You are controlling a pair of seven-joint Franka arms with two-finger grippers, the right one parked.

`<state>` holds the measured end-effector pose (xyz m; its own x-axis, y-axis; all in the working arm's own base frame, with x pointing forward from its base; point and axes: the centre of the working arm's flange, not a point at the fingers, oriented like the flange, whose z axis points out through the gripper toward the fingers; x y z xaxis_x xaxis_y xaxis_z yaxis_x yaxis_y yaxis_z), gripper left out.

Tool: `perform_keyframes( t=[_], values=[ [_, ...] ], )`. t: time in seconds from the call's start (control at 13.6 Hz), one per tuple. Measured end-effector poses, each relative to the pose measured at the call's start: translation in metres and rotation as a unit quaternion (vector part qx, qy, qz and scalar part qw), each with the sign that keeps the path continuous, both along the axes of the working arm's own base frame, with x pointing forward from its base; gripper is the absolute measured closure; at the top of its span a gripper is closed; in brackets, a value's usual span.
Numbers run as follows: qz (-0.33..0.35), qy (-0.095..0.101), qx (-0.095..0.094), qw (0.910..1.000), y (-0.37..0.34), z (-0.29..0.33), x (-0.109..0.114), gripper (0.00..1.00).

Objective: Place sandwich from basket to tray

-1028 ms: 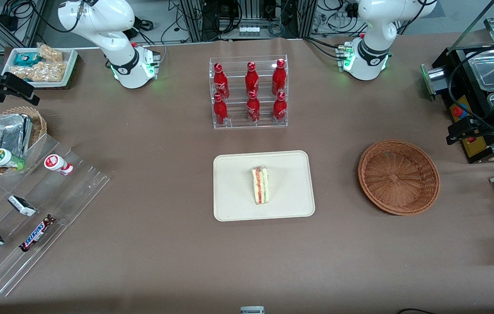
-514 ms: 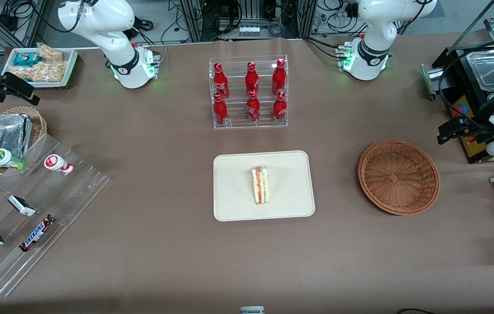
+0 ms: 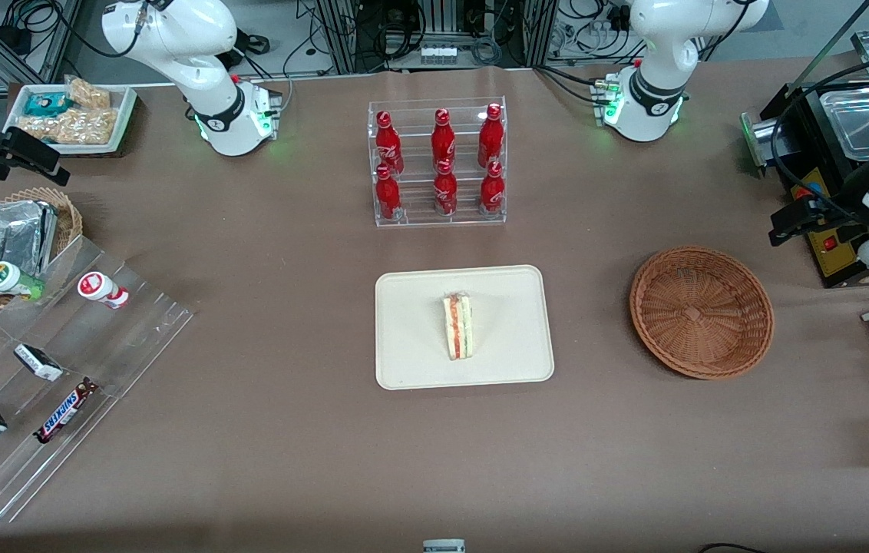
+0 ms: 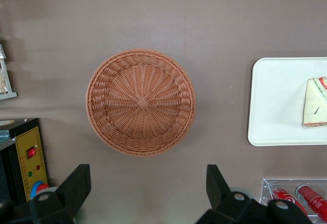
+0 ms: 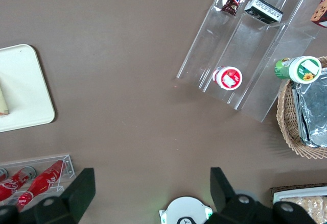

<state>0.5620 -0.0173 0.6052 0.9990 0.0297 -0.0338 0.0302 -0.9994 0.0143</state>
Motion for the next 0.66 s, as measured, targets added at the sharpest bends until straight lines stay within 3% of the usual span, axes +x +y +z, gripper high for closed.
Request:
perform_keyframes(
  t=[0.66],
  values=[
    [0.004,-0.001,0.0,1.0,0.0039,0.0005,0.0001,0.0]
  ],
)
